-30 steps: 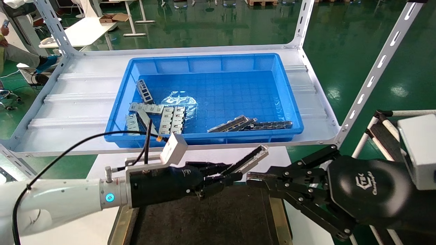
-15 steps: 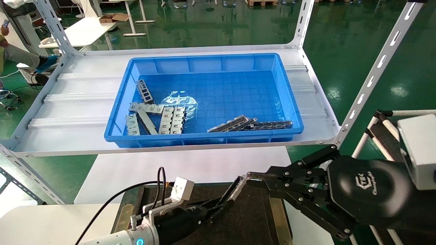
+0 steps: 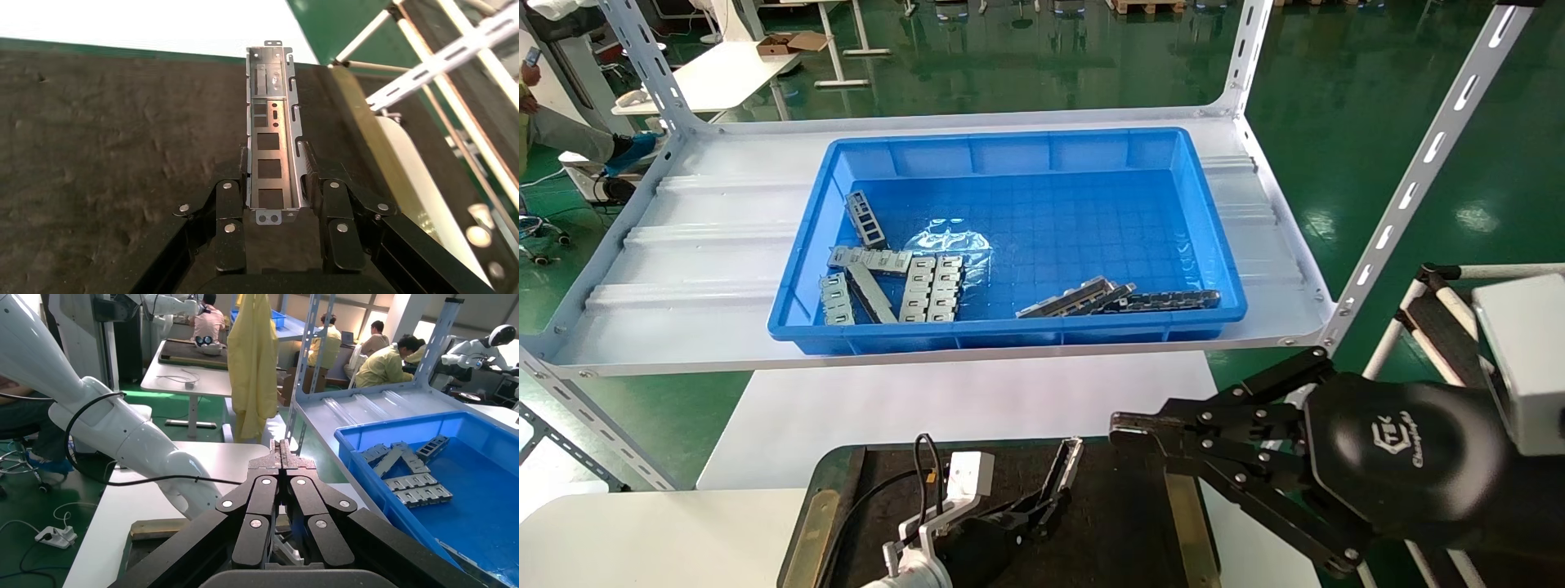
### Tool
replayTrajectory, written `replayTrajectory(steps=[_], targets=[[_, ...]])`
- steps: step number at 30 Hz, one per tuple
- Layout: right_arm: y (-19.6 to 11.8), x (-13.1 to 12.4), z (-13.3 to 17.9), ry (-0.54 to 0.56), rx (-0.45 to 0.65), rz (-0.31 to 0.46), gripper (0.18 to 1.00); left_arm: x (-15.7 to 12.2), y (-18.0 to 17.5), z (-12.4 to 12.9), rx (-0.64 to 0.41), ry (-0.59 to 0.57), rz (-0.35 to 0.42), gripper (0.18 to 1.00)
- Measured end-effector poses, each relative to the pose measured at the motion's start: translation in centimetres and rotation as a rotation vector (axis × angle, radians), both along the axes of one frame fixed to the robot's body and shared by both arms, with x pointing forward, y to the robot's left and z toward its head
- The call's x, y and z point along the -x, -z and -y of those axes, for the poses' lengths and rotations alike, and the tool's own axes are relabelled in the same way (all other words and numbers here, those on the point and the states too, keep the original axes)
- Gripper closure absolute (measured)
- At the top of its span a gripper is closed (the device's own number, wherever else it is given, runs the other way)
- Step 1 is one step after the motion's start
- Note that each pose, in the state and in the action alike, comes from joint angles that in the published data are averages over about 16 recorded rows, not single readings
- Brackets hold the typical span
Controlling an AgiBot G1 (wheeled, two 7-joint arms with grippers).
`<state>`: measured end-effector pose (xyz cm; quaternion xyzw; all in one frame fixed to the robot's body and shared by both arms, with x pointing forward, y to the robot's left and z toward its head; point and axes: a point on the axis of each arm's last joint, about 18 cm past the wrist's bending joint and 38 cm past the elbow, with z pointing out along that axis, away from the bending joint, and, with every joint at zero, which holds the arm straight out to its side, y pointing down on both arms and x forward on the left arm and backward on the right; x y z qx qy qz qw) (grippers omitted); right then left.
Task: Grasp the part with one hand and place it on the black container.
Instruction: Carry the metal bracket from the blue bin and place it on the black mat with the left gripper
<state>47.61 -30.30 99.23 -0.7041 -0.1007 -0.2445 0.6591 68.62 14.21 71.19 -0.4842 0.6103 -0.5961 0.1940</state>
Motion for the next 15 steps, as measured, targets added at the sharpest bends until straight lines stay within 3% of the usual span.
replayTrajectory(steps=[15], targets=[[0.0,0.0,0.0,0.000,0.000,0.000,0.988,-1.4,1.5,1.0,0.058,-0.130,-0.048,0.824]])
